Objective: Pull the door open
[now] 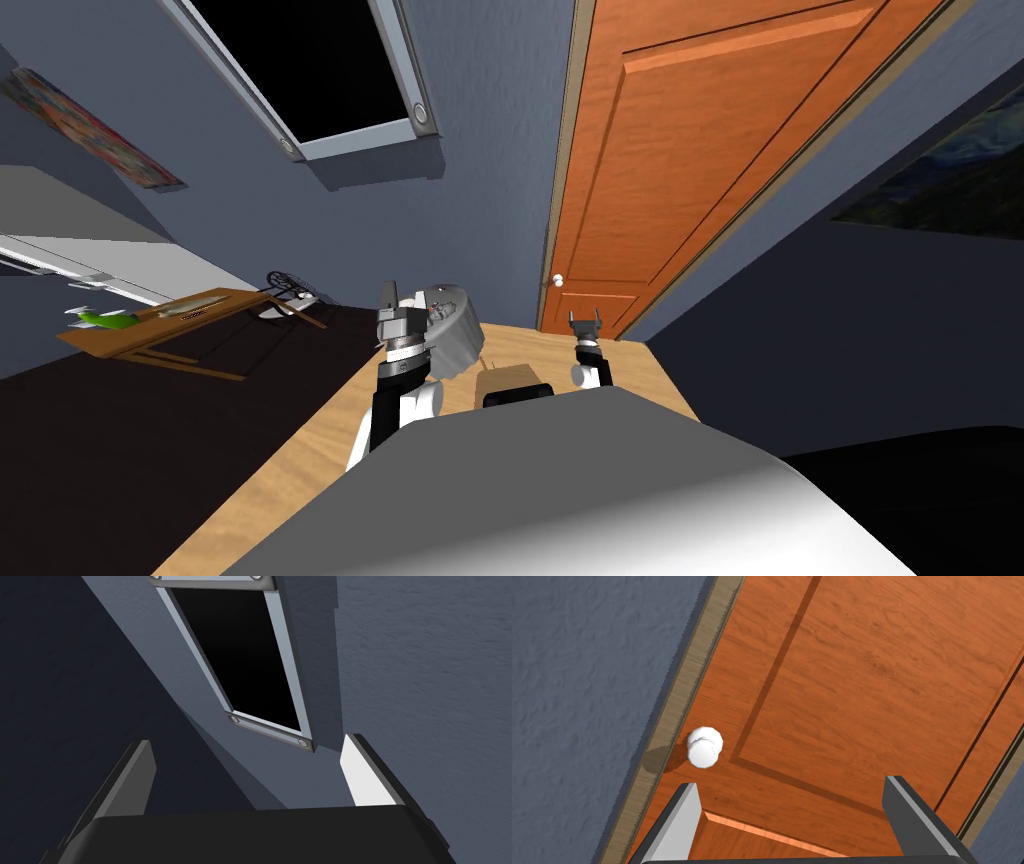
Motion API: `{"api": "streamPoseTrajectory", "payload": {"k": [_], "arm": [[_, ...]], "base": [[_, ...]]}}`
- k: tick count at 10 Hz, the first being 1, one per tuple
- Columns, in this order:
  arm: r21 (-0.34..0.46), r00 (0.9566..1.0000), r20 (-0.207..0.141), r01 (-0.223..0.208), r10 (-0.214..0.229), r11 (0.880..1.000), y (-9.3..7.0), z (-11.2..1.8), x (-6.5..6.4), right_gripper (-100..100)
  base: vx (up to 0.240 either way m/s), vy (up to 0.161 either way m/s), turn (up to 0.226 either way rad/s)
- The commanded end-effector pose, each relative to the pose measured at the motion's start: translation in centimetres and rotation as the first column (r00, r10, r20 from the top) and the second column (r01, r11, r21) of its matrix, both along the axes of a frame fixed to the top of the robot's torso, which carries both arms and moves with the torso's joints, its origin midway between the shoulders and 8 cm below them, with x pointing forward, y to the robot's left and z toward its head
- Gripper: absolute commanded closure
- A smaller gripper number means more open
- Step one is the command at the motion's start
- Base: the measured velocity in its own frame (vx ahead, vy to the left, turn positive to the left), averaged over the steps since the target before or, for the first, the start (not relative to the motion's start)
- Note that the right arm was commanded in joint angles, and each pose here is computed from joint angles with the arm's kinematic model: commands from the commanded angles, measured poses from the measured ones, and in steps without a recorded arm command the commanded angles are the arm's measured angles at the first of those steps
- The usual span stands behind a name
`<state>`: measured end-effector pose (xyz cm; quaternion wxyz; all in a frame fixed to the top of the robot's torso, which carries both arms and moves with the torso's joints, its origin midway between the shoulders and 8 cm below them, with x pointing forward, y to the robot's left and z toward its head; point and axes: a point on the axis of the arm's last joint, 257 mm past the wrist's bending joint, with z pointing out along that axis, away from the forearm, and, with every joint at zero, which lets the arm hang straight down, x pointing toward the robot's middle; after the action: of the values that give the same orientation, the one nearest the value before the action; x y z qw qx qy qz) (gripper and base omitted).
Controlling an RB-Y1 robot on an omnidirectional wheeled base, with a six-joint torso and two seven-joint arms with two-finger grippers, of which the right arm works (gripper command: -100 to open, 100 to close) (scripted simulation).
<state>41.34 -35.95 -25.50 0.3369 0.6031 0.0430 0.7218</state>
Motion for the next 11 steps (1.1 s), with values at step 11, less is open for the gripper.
{"api": "streamPoseTrajectory", "payload": {"k": [11], "arm": [[0.297, 0.9995, -0.024, 0.027, -0.021, 0.954, -2.6, -7.2, -0.7, -100]], "base": [[0.086, -0.047, 0.108]]}}
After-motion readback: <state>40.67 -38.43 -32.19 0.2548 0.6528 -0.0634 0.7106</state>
